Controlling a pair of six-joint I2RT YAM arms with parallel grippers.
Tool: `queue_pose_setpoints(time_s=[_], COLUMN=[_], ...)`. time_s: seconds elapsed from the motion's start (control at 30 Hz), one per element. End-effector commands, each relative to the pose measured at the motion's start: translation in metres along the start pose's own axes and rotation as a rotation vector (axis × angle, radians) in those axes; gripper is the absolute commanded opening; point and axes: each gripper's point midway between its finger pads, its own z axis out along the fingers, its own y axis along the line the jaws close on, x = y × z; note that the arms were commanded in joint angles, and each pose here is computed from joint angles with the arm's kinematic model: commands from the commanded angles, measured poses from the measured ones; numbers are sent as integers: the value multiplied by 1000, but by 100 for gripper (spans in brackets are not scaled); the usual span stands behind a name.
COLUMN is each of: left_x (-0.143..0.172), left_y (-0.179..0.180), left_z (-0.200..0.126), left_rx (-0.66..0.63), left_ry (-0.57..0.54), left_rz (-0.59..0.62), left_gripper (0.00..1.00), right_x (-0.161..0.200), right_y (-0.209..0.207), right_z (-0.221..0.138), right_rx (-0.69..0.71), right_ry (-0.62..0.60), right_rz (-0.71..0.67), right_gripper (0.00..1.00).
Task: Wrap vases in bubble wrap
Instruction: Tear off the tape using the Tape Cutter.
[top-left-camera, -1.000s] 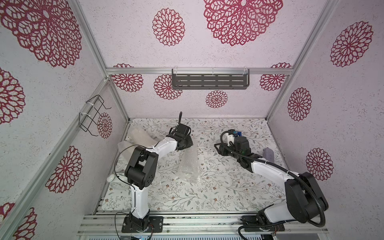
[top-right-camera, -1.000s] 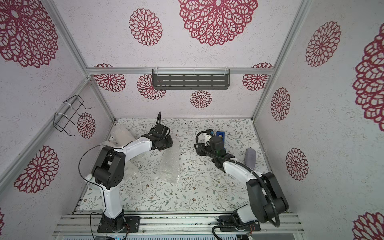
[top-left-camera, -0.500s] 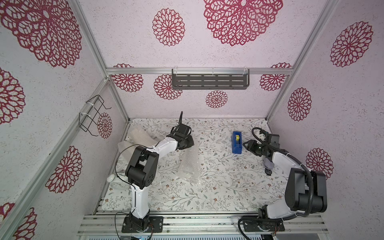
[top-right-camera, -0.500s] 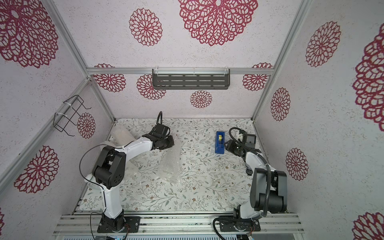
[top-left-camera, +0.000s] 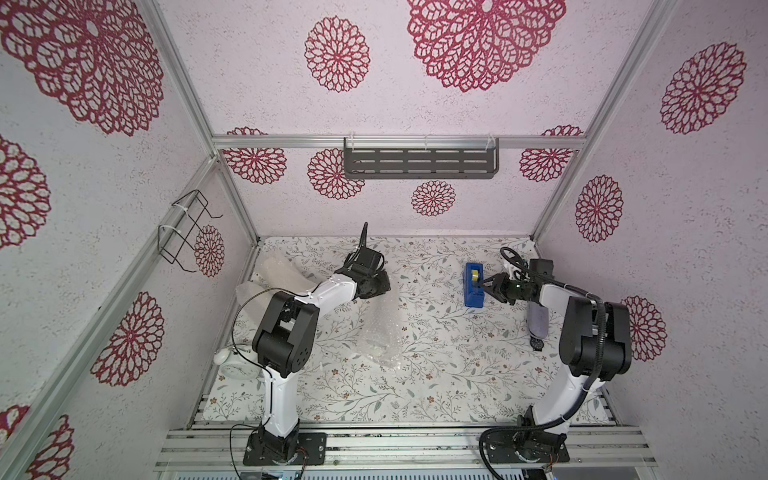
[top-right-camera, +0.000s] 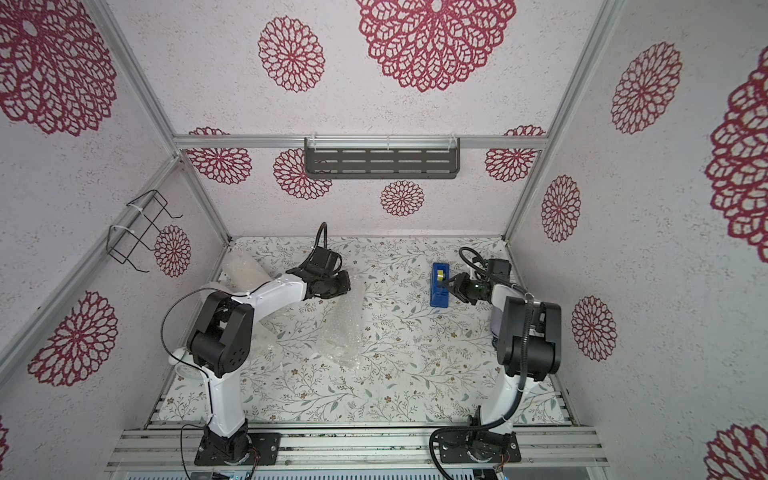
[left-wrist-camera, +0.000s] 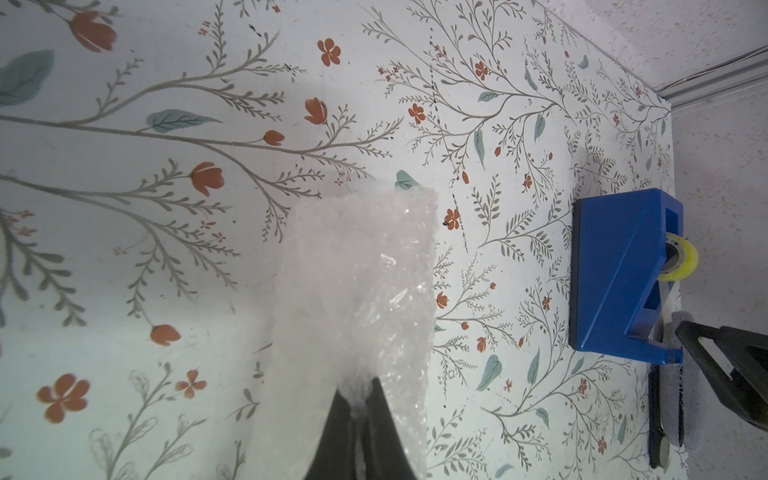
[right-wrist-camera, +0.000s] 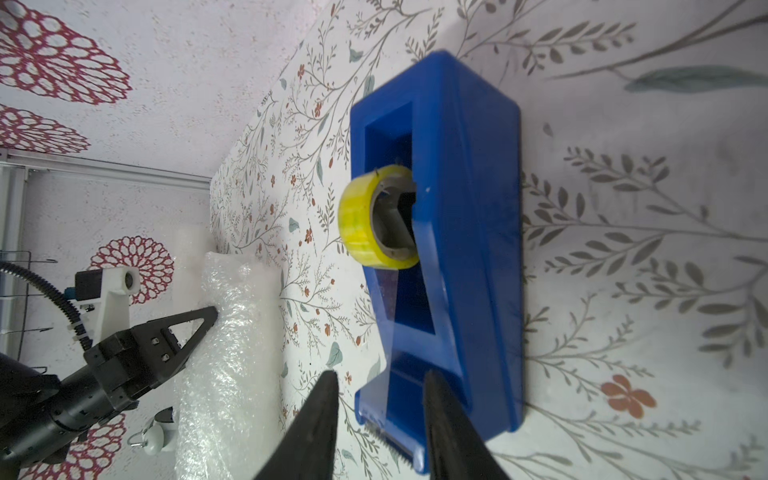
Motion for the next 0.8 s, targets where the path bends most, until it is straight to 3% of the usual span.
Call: queue_pose_setpoints(time_s=[0.0,0.77], left_x=[32,37], left_y=[9,12], left_z=[18,21], left_rx=[-20,-36], left_ry=[91,104], left_rz=[10,7], left_gripper=[7,8], right_x=[-4,7], right_y=[15,-4], right_z=[2,37], right_rx=[-61,-99], right_ry=[2,71], right_rz=[-46,18], right_gripper=[37,30])
